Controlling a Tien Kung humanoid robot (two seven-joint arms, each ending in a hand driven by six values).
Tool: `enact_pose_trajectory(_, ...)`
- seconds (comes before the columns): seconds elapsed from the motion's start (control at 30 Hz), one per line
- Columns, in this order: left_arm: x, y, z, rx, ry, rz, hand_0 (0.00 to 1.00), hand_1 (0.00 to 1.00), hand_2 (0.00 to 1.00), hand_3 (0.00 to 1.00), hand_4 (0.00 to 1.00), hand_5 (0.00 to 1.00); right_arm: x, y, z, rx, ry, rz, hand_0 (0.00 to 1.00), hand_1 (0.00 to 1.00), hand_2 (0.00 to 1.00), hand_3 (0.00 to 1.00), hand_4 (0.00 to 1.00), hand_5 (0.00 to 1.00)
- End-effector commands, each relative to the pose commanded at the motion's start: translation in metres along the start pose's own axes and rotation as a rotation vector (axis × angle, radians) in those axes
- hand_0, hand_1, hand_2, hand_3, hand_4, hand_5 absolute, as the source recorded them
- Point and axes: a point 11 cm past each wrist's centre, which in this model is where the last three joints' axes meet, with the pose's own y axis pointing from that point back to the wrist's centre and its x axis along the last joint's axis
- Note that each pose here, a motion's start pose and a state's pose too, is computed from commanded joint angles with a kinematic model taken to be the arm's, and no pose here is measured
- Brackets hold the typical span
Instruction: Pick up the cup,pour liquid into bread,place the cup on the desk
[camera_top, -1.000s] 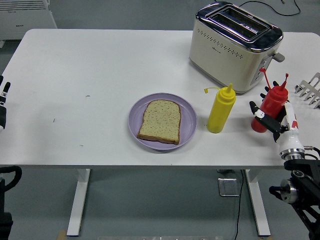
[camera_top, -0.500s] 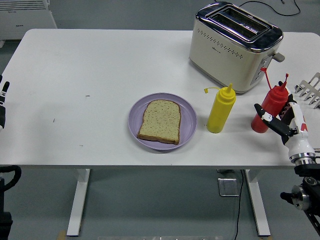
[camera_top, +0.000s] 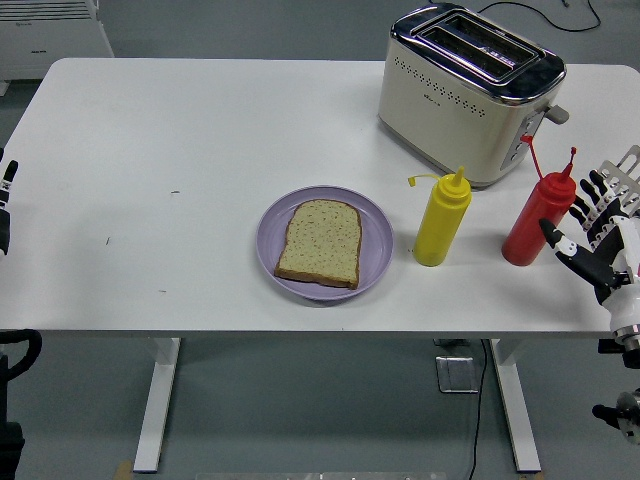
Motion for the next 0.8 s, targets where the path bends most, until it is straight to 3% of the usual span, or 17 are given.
enact_pose_trajectory(0.23, 0.0, 0.0, 0.0, 0.0, 0.0, -0.001, 0.834, 0.842, 0.855, 0.751, 0.664, 0.998, 0.021, 0.005, -0.009, 0.021, -0.096, 0.078, 0.948, 0.917, 0.989, 0.998, 0.881, 0.229)
enact_pose_trajectory(0.27, 0.0, 0.0, 0.0, 0.0, 0.0, -0.001, 0.833, 0.843, 0.855, 0.751, 0.664, 0.998, 0.027, 0.005, -0.011, 0.033, -0.12, 0.11, 0.877, 0.84, 0.909, 0.97, 0.884, 0.265)
enact_pose_trajectory(0.43, 0.0, 0.0, 0.0, 0.0, 0.0, -0.001, 0.833, 0.843, 0.855, 0.751, 0.664, 0.998, 0.048, 0.006, -0.021, 0.09, -0.266, 0.266, 0.877, 0.84, 0.909, 0.97, 0.884, 0.265)
enact_pose_trajectory(0.47, 0.0, 0.0, 0.0, 0.001, 0.0, -0.001, 0.833, 0.842, 0.854, 0.751, 0.663, 0.998, 0.051, 0.004, -0.023, 0.096, -0.305, 0.283, 0.819, 0.765, 0.807, 0.846, 0.717, 0.422)
enact_pose_trajectory(0.5, 0.0, 0.0, 0.0, 0.001, 0.0, -0.001, 0.833, 0.842, 0.854, 0.751, 0.663, 0.998, 0.053, 0.004, -0.023, 0.092, -0.351, 0.299, 0.819, 0.765, 0.807, 0.846, 0.717, 0.422)
enact_pose_trajectory(0.63, 0.0, 0.0, 0.0, 0.001, 0.0, 0.0, 0.833, 0.842, 0.854, 0.751, 0.663, 0.998, 0.057, -0.004, -0.022, 0.053, -0.541, 0.312, 0.819, 0.765, 0.807, 0.846, 0.717, 0.422)
enact_pose_trajectory(0.67, 0.0, 0.0, 0.0, 0.001, 0.0, 0.0, 0.833, 0.842, 0.854, 0.75, 0.662, 0.998, 0.058, -0.005, -0.021, 0.044, -0.581, 0.313, 0.812, 0.76, 0.788, 0.829, 0.675, 0.55)
enact_pose_trajectory(0.8, 0.0, 0.0, 0.0, 0.002, 0.0, 0.0, 0.833, 0.842, 0.854, 0.75, 0.662, 0.998, 0.058, -0.019, -0.025, 0.019, -0.708, 0.275, 0.812, 0.76, 0.788, 0.829, 0.675, 0.55)
